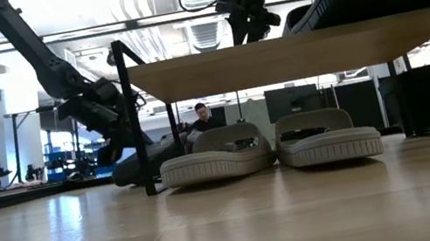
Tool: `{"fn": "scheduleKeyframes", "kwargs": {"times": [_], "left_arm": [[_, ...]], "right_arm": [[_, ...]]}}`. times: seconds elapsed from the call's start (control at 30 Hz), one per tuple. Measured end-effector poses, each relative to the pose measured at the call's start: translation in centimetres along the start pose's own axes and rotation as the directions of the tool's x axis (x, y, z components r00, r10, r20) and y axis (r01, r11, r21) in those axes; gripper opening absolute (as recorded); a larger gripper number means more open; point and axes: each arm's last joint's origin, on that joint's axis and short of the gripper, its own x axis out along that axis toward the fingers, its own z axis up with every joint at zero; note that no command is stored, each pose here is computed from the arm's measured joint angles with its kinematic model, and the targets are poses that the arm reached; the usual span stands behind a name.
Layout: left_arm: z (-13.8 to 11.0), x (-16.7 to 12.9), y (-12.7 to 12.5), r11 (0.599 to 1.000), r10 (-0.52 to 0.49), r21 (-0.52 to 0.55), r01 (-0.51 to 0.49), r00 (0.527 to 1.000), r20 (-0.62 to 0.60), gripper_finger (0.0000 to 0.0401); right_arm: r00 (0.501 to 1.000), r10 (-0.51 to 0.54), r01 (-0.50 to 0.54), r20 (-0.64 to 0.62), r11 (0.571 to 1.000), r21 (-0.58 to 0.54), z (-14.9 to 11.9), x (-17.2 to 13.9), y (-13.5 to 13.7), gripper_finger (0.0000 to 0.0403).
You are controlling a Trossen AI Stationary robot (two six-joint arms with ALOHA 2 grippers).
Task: Pick and place slides into the shelf
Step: Put the black slipper on the shelf
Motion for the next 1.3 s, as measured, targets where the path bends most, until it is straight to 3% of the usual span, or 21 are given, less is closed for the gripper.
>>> {"fn": "scheduleKeyframes", "kwargs": {"times": [0.23, 0.43, 0.53, 0.8, 0.9, 1.07, 1.2, 1.3], "left_arm": [[0.5, -3.0, -2.1, 0.993, 0.064, 0.095, -0.071, 0.995, 0.071, 0.0002], [-0.1, -7.1, -6.1, 0.975, 0.116, 0.179, -0.134, 0.987, 0.107, 0.0001], [-0.7, -8.7, -7.4, 0.953, 0.186, 0.214, -0.214, 0.972, 0.145, 0.0001], [-1.9, -7.2, -5.5, 0.966, 0.231, 0.112, -0.233, 0.972, 0.033, 0.0006], [-2.1, -6.4, -4.6, 0.970, 0.239, 0.058, -0.238, 0.971, -0.005, 0.0035], [-1.4, -4.9, -3.2, 0.973, 0.229, -0.022, -0.229, 0.973, 0.011, 0.0125], [-0.2, -3.1, -1.7, 0.985, 0.129, -0.116, -0.125, 0.991, 0.024, 0.0191], [0.2, -1.7, -0.3, 0.979, 0.118, -0.165, -0.116, 0.993, -0.001, 0.0219]], "right_arm": [[1.000, 0.000, 0.000, 0.000, 1.000, -0.001, 0.0, 0.0, 0.0, 0.0194], [1.000, 0.000, 0.000, 0.002, 1.000, -0.028, 0.0, 0.0, 0.0, 0.0194], [1.000, 0.000, 0.000, 0.007, 1.000, -0.030, 0.1, 0.0, 0.0, 0.0194], [1.000, 0.002, -0.001, 0.027, 0.999, -0.041, 0.2, 0.0, 0.0, 0.0194], [1.000, 0.002, -0.001, 0.020, 0.999, -0.041, 0.2, 0.0, 0.0, 0.0194], [1.000, 0.000, 0.000, -0.004, 0.999, -0.037, -0.1, 0.0, 0.0, 0.0194], [1.000, 0.000, 0.000, -0.007, 1.000, -0.030, -0.1, 0.0, 0.0, 0.0194], [1.000, -0.001, 0.000, -0.010, 1.000, -0.028, -0.1, 0.0, 0.0, 0.0194]]}}
